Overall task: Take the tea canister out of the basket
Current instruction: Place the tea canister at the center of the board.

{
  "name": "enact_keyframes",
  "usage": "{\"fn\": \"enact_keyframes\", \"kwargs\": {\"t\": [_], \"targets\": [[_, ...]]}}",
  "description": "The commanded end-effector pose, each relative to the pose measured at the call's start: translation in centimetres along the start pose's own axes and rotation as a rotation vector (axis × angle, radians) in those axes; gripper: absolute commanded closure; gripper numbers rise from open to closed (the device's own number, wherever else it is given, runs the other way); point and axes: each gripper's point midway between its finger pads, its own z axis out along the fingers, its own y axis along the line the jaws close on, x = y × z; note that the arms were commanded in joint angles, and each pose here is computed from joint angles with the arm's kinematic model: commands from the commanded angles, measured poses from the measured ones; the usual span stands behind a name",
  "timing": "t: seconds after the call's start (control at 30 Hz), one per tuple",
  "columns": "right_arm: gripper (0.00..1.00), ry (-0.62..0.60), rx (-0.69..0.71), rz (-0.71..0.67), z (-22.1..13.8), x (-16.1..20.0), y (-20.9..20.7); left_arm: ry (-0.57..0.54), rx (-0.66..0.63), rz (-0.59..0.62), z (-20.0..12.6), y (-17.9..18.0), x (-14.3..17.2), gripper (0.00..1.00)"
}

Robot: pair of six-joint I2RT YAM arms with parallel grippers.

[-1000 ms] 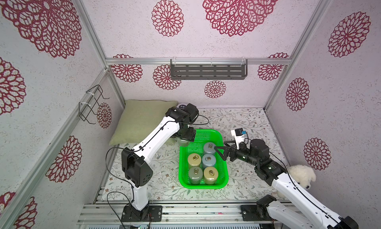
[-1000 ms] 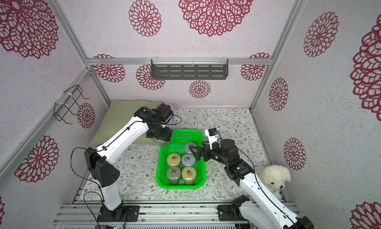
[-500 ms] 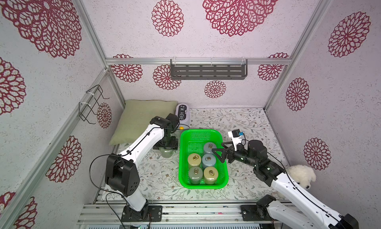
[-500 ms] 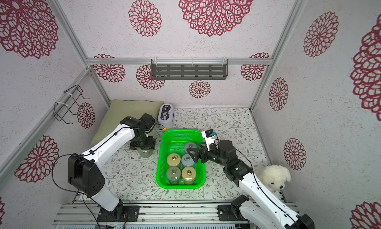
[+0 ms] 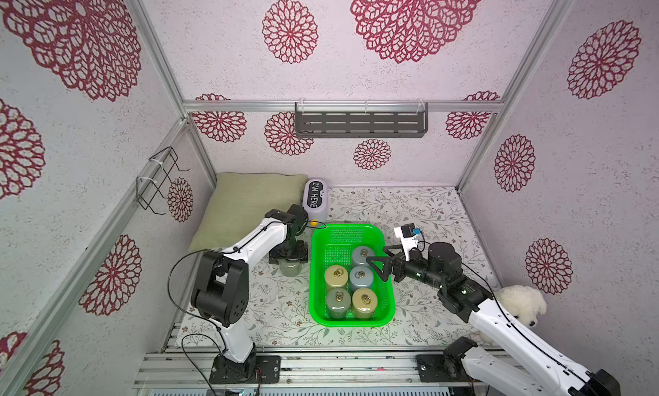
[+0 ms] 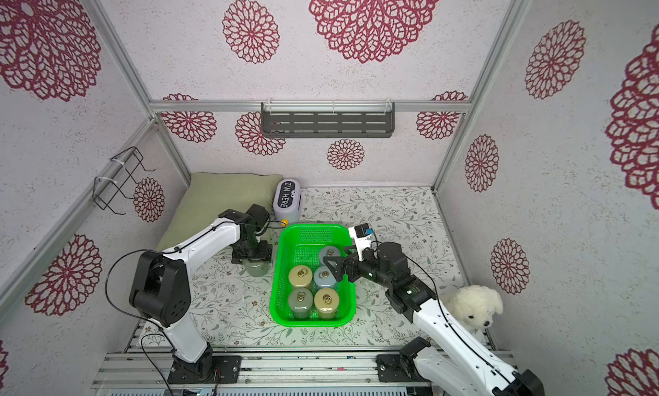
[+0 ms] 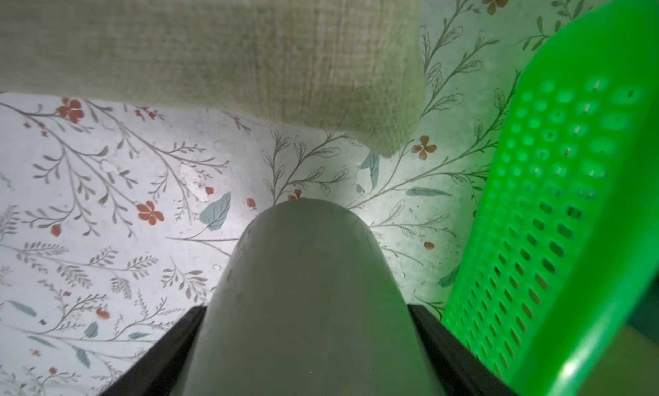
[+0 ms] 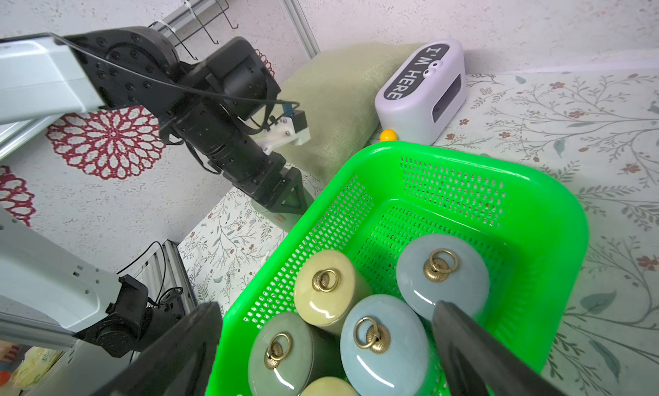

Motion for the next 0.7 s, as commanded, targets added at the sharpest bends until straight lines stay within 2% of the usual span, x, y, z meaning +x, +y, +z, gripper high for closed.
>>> {"fn": "enact_keyframes", "kwargs": {"t": [0.0,0.37,0.6,0.67], "targets": [[0.01,-0.024,-0.004,-0.033,0.0,-0.3,0.2,-0.048,0.030,-0.022,0.4,-0.5,-1.5,0.23],[0.01,-0.020,-0.002,-0.031,0.1,-0.2,0.1,-0.016,0.029,-0.039,3.2,0.1,-1.0,0.20],[0.01,-0.022,0.005,-0.031,0.1,-0.2,0.0,-0.012,0.028,-0.039,3.3,0.1,-1.0,0.03],[0.01,-0.020,0.004,-0.031,0.2,-0.2,0.0,-0.018,0.030,-0.040,3.0,0.1,-1.0,0.03]]}}
